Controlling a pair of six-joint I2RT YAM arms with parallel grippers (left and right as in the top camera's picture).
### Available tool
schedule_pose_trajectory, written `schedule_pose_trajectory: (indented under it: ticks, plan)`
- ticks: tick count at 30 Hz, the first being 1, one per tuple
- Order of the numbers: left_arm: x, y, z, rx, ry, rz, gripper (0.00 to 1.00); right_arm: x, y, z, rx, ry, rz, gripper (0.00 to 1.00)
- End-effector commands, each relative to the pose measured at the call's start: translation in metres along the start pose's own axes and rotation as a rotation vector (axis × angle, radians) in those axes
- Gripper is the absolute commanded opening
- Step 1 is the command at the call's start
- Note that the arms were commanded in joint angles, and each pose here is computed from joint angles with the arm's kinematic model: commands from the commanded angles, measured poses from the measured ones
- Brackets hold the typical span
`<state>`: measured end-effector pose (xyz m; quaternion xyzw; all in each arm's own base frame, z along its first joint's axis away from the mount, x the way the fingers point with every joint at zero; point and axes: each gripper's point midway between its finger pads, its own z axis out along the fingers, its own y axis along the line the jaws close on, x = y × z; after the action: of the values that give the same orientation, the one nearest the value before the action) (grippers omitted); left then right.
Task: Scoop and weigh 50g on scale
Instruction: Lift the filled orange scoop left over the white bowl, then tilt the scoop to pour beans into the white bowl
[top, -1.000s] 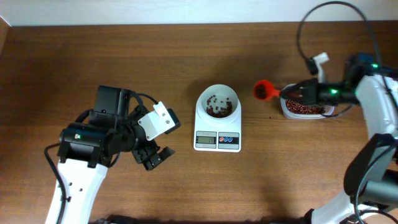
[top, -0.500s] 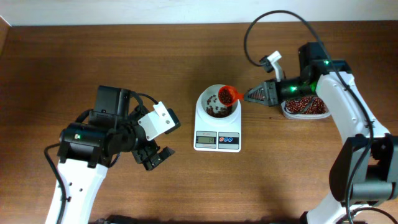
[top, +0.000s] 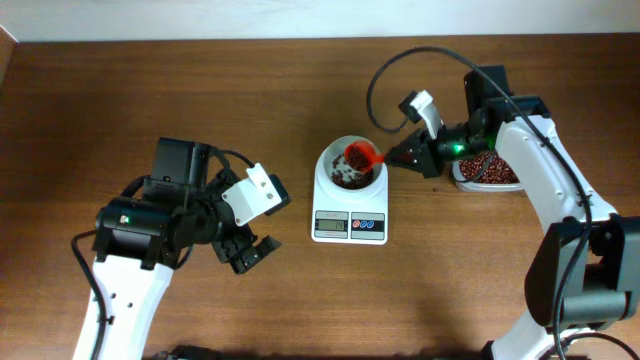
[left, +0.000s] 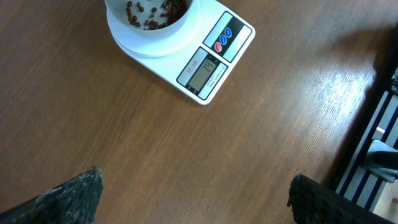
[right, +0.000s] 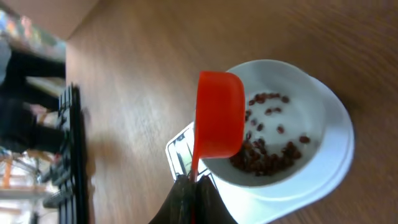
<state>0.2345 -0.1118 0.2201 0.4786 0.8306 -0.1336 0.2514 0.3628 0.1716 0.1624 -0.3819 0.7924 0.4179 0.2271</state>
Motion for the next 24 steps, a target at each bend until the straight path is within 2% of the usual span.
schedule_pose_trajectory:
  ticks: [1, 11, 15, 17, 20, 22, 24]
  plan:
    - [0.001, -0.002, 0.001, 0.007, 0.0, -0.011, 0.99, -0.003, 0.007, 0.004, -0.043, -0.03, -0.206, 0.04]
    - [0.001, -0.002, 0.001, 0.007, 0.0, -0.011, 0.99, -0.003, -0.01, 0.004, 0.037, 0.002, -0.253, 0.04]
    - [0.001, -0.002, 0.001, 0.007, 0.0, -0.011, 0.99, 0.001, -0.001, 0.004, -0.003, 0.004, -0.221, 0.04]
    - [0.001, -0.002, 0.001, 0.007, 0.0, -0.011, 0.99, 0.002, -0.015, 0.003, 0.06, 0.032, -0.237, 0.04]
    - [0.001, -0.002, 0.001, 0.007, 0.0, -0.011, 0.99, -0.002, -0.016, 0.004, 0.064, 0.014, -0.132, 0.04]
    - [0.001, -0.002, 0.001, 0.007, 0.0, -0.011, 0.99, -0.001, -0.011, 0.004, 0.044, 0.012, -0.187, 0.04]
    - [0.001, -0.002, 0.001, 0.007, 0.0, -0.011, 0.99, -0.001, -0.028, 0.002, 0.127, 0.038, -0.15, 0.04]
